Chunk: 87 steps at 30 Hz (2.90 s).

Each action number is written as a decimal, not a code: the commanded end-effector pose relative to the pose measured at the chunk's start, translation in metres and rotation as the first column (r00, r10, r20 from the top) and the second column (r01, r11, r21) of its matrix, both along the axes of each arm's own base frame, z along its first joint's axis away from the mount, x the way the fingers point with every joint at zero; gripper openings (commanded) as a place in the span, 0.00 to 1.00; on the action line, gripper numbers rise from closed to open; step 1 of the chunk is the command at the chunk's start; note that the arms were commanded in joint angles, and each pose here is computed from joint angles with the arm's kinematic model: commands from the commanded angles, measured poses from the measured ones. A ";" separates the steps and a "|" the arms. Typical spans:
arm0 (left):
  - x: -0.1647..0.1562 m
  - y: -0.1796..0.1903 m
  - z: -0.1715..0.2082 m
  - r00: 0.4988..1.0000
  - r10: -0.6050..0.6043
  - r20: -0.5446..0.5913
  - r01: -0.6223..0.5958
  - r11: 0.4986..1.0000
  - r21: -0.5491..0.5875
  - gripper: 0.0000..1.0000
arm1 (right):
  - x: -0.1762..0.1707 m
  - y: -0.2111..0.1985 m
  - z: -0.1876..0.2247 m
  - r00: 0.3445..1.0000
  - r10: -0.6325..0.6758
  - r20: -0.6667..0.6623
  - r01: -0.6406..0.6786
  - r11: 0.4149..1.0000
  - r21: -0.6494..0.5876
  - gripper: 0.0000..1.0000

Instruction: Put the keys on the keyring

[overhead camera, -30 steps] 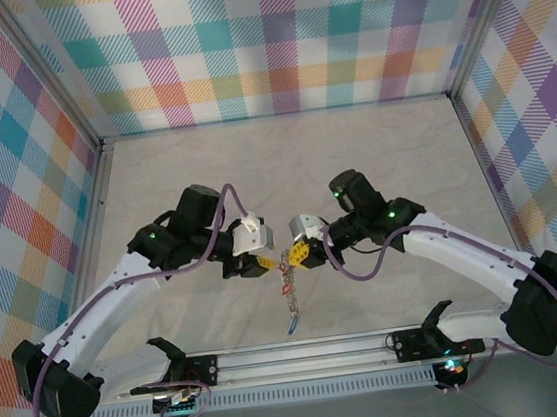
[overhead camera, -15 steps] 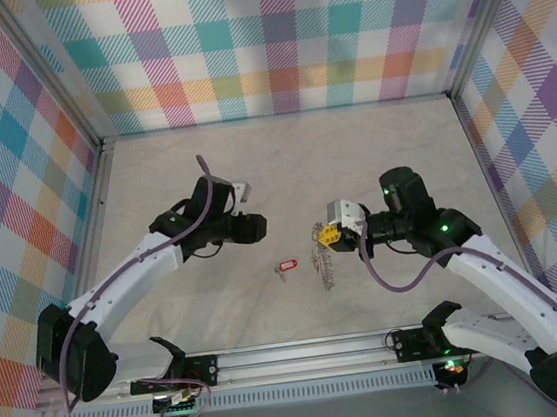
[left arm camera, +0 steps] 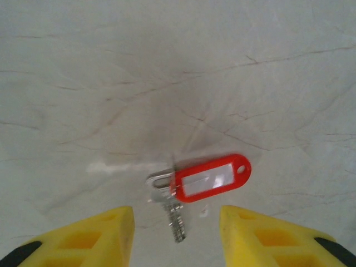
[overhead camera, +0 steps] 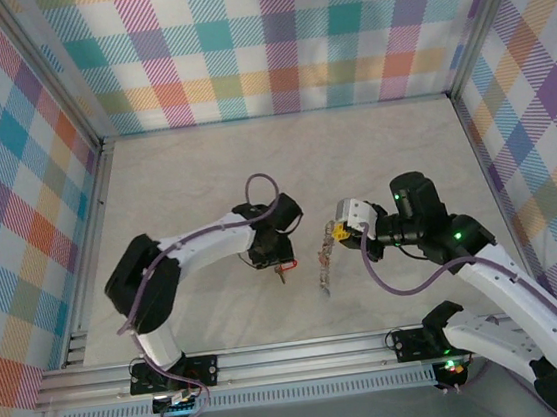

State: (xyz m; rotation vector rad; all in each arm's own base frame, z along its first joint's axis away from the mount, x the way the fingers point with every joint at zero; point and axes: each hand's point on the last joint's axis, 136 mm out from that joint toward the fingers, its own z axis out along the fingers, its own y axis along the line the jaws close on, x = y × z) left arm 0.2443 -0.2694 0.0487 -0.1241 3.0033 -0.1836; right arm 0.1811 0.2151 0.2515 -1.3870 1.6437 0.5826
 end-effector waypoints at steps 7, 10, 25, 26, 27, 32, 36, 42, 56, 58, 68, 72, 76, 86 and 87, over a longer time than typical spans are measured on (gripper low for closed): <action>-0.001 0.012 -0.016 0.995 0.090 -0.047 -0.082 0.983 0.166 0.37 | -0.005 -0.003 0.025 0.999 -0.010 0.051 0.007 0.998 0.060 0.00; -0.001 0.010 -0.018 0.994 0.093 -0.055 -0.082 0.982 0.169 0.30 | -0.006 -0.004 0.024 0.999 -0.011 0.050 0.008 0.998 0.056 0.00; -0.010 0.005 -0.028 0.991 0.078 -0.111 -0.063 0.989 0.136 0.00 | -0.007 -0.001 0.024 0.999 0.007 0.046 -0.010 0.998 0.062 0.00; -0.009 0.004 -0.024 0.993 0.053 -0.103 -0.039 0.991 0.131 0.00 | -0.008 -0.001 0.023 0.999 0.010 0.042 -0.012 0.998 0.062 0.00; -0.006 0.001 -0.020 0.996 0.012 -0.092 -0.001 0.993 0.121 0.00 | -0.008 -0.001 0.022 0.999 0.014 0.038 -0.016 0.998 0.061 0.00; 0.007 -0.019 0.029 0.957 -0.283 0.058 0.283 0.959 0.010 0.00 | -0.013 0.002 0.017 0.999 0.042 0.014 -0.043 0.997 0.062 0.00; 0.006 -0.024 0.084 0.817 -0.519 0.249 0.537 0.844 -0.004 0.00 | -0.016 0.007 0.015 0.996 0.087 -0.005 -0.087 0.994 0.063 0.00; -0.015 -0.025 0.147 0.458 -0.735 0.499 0.817 0.570 0.089 0.00 | -0.021 0.015 0.011 0.986 0.162 -0.026 -0.159 0.984 0.081 0.00; -0.075 -0.040 0.192 -0.309 -0.683 0.662 0.907 -0.002 0.421 0.00 | -0.031 0.038 -0.005 0.944 0.322 -0.078 -0.313 0.943 0.112 0.00; -0.082 -0.042 0.195 -0.358 -0.652 0.668 0.898 -0.046 0.437 0.00 | -0.033 0.042 -0.008 0.934 0.346 -0.096 -0.335 0.936 0.112 0.00; -0.099 -0.045 0.196 -0.489 -0.586 0.646 0.858 -0.193 0.475 0.00 | -0.047 0.057 -0.010 0.882 0.458 -0.110 -0.444 0.886 0.132 0.00; -0.100 -0.045 0.197 -0.526 -0.572 0.629 0.837 -0.217 0.502 0.00 | -0.048 0.059 -0.011 0.873 0.471 -0.126 -0.455 0.880 0.135 0.00; -0.097 -0.044 0.199 -0.535 -0.578 0.616 0.826 -0.205 0.525 0.00 | -0.053 0.063 -0.008 0.859 0.497 -0.125 -0.479 0.865 0.151 0.00; -0.100 -0.046 0.196 -0.538 -0.587 0.605 0.822 -0.207 0.531 0.00 | -0.061 0.070 -0.002 0.830 0.544 -0.122 -0.523 0.836 0.165 0.00; -0.102 -0.046 0.197 -0.542 -0.582 0.607 0.822 -0.215 0.528 0.00 | -0.060 0.070 -0.003 0.830 0.543 -0.125 -0.522 0.837 0.163 0.00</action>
